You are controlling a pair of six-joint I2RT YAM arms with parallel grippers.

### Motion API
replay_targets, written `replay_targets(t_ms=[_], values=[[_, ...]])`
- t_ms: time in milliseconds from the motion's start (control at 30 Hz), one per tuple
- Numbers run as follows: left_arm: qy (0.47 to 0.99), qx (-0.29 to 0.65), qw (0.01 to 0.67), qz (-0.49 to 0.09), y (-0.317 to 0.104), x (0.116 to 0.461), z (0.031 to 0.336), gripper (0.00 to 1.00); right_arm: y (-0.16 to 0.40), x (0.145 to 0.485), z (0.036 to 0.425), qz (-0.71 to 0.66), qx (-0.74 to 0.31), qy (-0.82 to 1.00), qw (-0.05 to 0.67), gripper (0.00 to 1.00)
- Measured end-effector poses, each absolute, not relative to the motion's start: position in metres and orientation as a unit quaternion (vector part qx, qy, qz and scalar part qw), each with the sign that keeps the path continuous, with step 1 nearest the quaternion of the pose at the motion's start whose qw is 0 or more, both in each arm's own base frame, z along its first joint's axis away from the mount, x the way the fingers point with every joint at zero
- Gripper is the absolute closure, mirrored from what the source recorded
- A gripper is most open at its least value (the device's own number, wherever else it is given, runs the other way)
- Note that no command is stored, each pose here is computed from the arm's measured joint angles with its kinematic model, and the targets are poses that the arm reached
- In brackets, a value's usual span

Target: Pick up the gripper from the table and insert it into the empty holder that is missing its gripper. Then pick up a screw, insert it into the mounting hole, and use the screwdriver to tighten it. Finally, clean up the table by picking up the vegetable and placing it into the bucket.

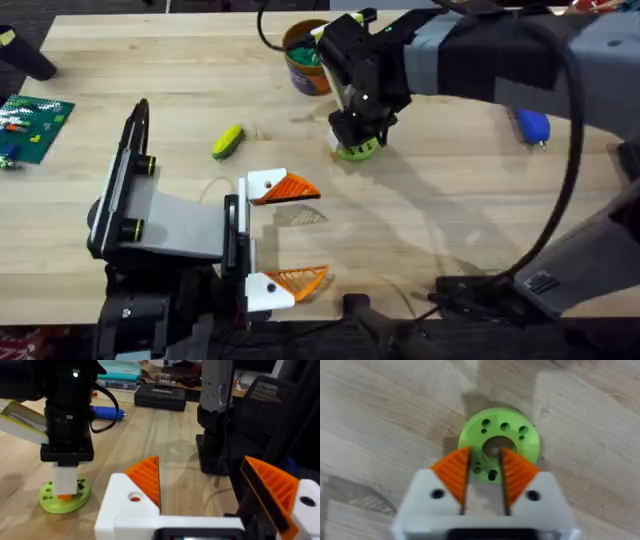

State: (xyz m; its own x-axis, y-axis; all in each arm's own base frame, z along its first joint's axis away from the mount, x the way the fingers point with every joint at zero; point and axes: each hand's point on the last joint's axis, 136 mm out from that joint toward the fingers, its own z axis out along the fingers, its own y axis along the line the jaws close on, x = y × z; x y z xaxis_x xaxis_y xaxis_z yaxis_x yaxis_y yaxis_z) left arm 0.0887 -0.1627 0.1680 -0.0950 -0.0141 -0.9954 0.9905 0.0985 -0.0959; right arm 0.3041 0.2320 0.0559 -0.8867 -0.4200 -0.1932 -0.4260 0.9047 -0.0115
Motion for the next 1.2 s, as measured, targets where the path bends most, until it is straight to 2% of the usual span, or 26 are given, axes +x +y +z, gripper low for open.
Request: replay_targets(t_ms=[33, 67, 133, 367, 567, 1000, 1200], values=[[0.545, 0.448, 0.502, -0.500, -0.163, 0.089, 0.168, 0.012, 0.232, 0.304, 0.056, 0.015, -0.218, 0.971, 0.095, 0.553], [0.545, 0.448, 0.502, -0.500, -0.163, 0.089, 0.168, 0.012, 0.231, 0.303, 0.056, 0.015, -0.219, 0.971, 0.093, 0.456], [0.545, 0.448, 0.502, -0.500, -0.163, 0.089, 0.168, 0.012, 0.231, 0.302, 0.057, 0.014, -0.219, 0.971, 0.091, 0.405], [0.545, 0.448, 0.502, -0.500, -0.163, 0.089, 0.168, 0.012, 0.231, 0.302, 0.074, 0.009, -0.220, 0.972, 0.083, 0.406], [0.545, 0.448, 0.502, -0.500, -0.163, 0.089, 0.168, 0.012, 0.220, 0.288, 0.075, -0.007, -0.220, 0.974, 0.049, 0.424], [0.547, 0.447, 0.504, -0.498, -0.163, 0.090, 0.168, 0.012, 0.231, 0.302, 0.077, 0.009, -0.218, 0.972, 0.082, 0.409], [0.547, 0.447, 0.504, -0.498, -0.163, 0.090, 0.168, 0.012, 0.225, 0.296, 0.073, 0.001, -0.219, 0.974, 0.065, 0.426]])
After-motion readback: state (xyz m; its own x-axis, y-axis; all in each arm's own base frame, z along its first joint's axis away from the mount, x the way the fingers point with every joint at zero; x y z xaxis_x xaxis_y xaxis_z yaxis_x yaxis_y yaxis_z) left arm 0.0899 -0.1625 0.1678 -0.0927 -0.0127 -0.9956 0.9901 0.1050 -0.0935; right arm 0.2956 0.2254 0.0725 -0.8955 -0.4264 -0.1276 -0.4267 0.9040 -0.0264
